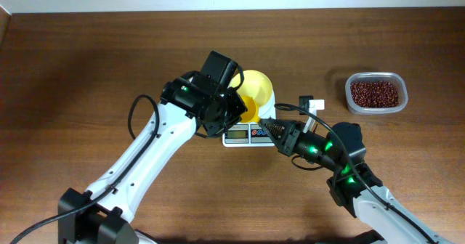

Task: Scoop item into bowl and weigh 50g on scale
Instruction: 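Grasp the scoop handle with the right gripper beside the left gripper, then release the left gripper and carry the scoop right toward the bean tub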

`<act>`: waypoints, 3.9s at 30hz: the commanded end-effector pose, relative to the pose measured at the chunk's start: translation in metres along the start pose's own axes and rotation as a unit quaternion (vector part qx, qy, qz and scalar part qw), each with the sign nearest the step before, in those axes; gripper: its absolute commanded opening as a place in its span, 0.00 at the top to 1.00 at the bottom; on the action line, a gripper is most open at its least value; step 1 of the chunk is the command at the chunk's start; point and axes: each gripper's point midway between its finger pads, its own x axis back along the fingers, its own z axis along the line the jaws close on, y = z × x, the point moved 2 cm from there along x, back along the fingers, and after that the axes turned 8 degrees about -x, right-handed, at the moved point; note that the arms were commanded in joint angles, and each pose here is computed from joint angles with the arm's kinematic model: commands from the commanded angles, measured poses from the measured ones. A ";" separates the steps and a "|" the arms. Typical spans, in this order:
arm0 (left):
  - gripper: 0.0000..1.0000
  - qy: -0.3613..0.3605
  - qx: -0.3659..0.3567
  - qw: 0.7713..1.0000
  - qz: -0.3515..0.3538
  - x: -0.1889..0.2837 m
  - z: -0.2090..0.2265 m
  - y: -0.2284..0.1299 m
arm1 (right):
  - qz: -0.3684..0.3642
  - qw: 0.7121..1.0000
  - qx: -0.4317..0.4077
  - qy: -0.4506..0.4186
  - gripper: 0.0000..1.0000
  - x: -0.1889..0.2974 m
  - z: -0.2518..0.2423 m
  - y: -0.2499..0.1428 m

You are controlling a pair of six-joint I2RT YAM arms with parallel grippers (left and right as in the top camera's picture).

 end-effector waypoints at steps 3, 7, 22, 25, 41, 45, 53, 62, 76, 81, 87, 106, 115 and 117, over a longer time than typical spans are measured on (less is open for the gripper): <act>1.00 -0.003 -0.024 0.999 -0.024 0.011 -0.003 0.005 | 0.009 1.000 0.012 0.015 0.96 -0.003 0.009 -0.001; 0.84 -0.003 -0.023 0.999 -0.023 0.011 -0.003 0.005 | 0.009 1.000 0.012 0.015 0.96 -0.003 0.009 -0.001; 0.01 0.000 -0.023 1.000 -0.021 0.011 -0.002 0.004 | -0.004 1.000 0.007 -0.016 0.96 -0.003 -0.004 0.001; 0.01 0.001 -0.022 1.000 -0.020 0.011 -0.001 0.003 | -0.004 1.000 0.007 -0.016 0.96 -0.003 -0.003 0.001; 0.01 -0.035 -0.056 0.997 -0.050 0.018 -0.020 0.016 | -0.016 1.000 0.007 -0.023 0.96 -0.002 -0.005 0.005; 0.01 -0.063 -0.148 0.983 -0.089 0.044 -0.043 0.028 | -0.033 0.999 0.025 0.001 0.96 -0.002 0.007 0.013; 0.01 -0.024 -0.211 0.963 -0.166 0.066 -0.046 0.053 | -0.112 0.993 0.018 -0.038 0.96 0.021 -0.016 0.057; 0.01 -0.006 -0.207 0.961 -0.183 0.068 -0.042 0.059 | -0.152 0.987 0.043 -0.012 0.96 0.077 -0.008 0.096; 0.01 0.030 -0.200 0.957 -0.207 0.070 -0.032 0.068 | -0.247 0.954 0.053 -0.163 0.96 0.140 -0.027 0.097; 0.01 0.052 -0.298 0.932 -0.201 0.070 -0.031 0.067 | -0.245 0.950 0.050 -0.185 0.96 0.147 -0.030 0.087; 0.01 0.072 -0.311 0.931 -0.174 0.067 -0.020 0.059 | -0.230 0.945 0.038 -0.231 0.96 0.151 -0.048 0.076; 1.00 0.055 -0.576 0.810 -0.096 -0.047 -0.029 -0.044 | -0.242 0.941 0.047 -0.232 0.96 0.153 -0.046 0.082; 1.00 0.063 -0.587 0.800 -0.103 -0.090 -0.003 -0.043 | -0.272 0.925 0.045 -0.262 0.96 0.162 -0.053 0.089; 1.00 0.068 -0.590 0.798 -0.105 -0.103 -0.003 -0.040 | -0.273 0.924 0.045 -0.263 0.96 0.162 -0.054 0.090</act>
